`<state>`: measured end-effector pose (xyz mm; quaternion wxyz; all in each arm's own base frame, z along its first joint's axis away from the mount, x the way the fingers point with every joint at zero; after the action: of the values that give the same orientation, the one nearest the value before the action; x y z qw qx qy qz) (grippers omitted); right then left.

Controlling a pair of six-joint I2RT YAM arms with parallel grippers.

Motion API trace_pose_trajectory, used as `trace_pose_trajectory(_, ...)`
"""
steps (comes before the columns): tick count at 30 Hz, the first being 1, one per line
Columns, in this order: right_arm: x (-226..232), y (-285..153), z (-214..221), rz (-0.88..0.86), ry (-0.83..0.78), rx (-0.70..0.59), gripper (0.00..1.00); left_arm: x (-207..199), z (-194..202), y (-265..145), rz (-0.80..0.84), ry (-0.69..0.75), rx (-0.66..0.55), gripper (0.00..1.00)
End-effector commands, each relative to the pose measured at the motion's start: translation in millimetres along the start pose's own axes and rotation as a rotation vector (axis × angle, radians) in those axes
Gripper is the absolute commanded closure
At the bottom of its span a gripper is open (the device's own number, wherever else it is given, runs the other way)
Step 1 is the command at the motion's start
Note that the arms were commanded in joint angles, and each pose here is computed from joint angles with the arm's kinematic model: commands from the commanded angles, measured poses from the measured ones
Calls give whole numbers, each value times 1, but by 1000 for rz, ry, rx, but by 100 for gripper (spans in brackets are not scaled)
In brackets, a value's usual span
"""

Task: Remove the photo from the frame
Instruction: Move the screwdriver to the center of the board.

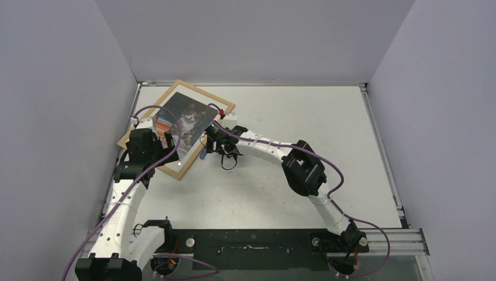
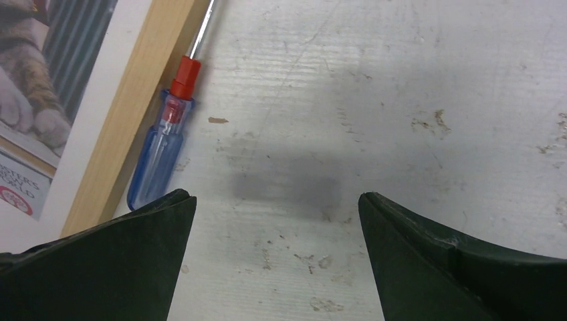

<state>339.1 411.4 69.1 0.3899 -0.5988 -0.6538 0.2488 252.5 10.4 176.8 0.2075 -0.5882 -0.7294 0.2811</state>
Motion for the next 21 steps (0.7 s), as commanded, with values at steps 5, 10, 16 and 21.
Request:
trace_pose_trajectory(5, 37, 6, -8, -50, -10, -50, 4, 1, -21, -9, 4, -24, -83, 3)
trace_pose_trajectory(10, 49, 14, -8, -72, -17, -49, 5, 1, -22, -9, 5, -27, -85, 3)
trace_pose_trajectory(16, 52, 24, -5, -64, -42, -46, 6, 1, -21, -9, 5, -27, -84, 3)
trace_pose_trajectory(21, 47, 31, 5, -36, -66, -24, 7, 1, -22, -9, 7, -29, -85, 3)
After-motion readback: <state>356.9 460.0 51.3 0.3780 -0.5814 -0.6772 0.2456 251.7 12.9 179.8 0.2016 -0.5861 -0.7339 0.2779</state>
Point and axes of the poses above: each gripper's point midway between its finger pads, its own y axis out along the fingers, its own x axis along the line the jaws close on, z = x × y, the point moved 2 cm from there along -y, back along the fingers, and after that the axes turned 4 degrees about y, right-handed, at the moved point
